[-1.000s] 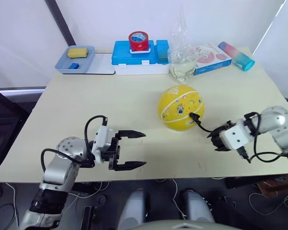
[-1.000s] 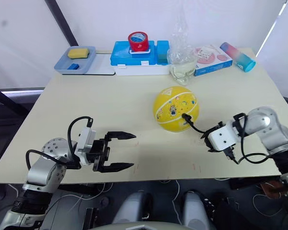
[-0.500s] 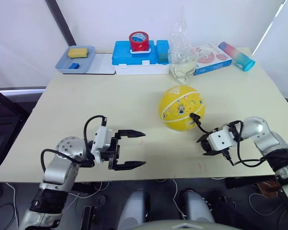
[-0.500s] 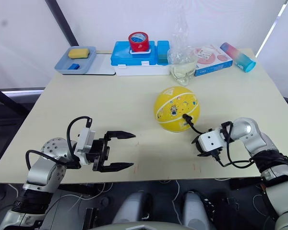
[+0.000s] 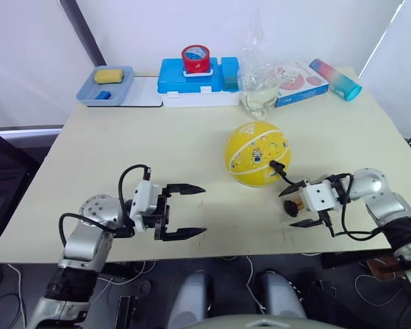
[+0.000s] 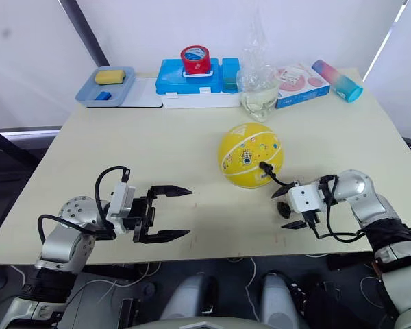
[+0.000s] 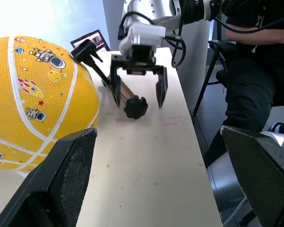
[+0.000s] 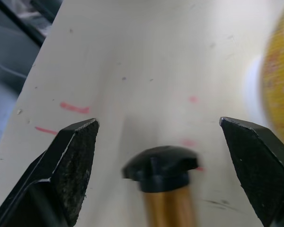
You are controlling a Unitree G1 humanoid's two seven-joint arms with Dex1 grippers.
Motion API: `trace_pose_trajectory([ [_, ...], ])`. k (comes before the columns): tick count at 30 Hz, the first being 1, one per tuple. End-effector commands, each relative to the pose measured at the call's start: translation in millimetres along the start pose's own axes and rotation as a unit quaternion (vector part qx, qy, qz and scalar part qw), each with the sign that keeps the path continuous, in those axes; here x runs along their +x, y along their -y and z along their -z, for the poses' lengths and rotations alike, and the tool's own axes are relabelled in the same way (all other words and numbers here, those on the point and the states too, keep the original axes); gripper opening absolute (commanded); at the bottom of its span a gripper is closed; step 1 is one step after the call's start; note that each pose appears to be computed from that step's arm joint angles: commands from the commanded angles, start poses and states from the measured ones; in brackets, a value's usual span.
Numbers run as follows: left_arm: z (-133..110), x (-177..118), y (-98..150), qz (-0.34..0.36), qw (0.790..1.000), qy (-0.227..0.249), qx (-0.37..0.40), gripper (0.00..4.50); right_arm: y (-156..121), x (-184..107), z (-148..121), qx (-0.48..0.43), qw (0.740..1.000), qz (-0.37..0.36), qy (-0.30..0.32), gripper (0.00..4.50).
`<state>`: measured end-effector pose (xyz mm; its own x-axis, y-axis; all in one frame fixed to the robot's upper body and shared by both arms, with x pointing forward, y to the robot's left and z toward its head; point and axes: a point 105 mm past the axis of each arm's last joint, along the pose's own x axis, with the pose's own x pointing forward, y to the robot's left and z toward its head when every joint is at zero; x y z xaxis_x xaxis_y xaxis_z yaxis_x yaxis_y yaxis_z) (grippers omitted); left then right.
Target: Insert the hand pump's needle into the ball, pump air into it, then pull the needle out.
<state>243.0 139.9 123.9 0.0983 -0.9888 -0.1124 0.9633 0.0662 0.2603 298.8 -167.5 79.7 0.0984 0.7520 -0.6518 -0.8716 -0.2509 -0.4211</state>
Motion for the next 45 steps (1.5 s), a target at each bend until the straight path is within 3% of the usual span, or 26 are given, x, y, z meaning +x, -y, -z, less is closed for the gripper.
trace_pose_trajectory([
  [1, -5, 4, -1, 0.004, 1.0, 0.009, 0.013, 4.5, 3, -18, -18, -0.029, 0.999, 0.028, 0.031, 4.42],
  [8, -9, 13, -10, -0.003, 1.0, 0.022, 0.02, 4.5, -8, -42, -39, -0.014, 0.99, 0.105, 0.091, 4.42],
  [15, -17, 33, -32, -0.036, 0.998, 0.046, 0.02, 4.5, -22, -64, -53, 0.092, 0.946, 0.258, 0.174, 4.42],
  [21, -29, 53, -61, -0.088, 0.995, 0.051, 0.013, 4.5, -44, -70, -62, 0.163, 0.906, 0.322, 0.222, 4.42],
  [32, -66, 90, -113, -0.159, 0.985, 0.074, -0.002, 4.5, -61, -86, -67, 0.218, 0.863, 0.375, 0.259, 4.42],
  [40, -71, 123, -153, -0.207, 0.977, 0.04, -0.007, 4.5, -54, -83, -68, 0.218, 0.86, 0.378, 0.264, 4.42],
  [45, -67, 138, -160, -0.206, 0.978, 0.023, -0.026, 4.5, -46, -79, -72, 0.213, 0.86, 0.378, 0.268, 4.42],
])
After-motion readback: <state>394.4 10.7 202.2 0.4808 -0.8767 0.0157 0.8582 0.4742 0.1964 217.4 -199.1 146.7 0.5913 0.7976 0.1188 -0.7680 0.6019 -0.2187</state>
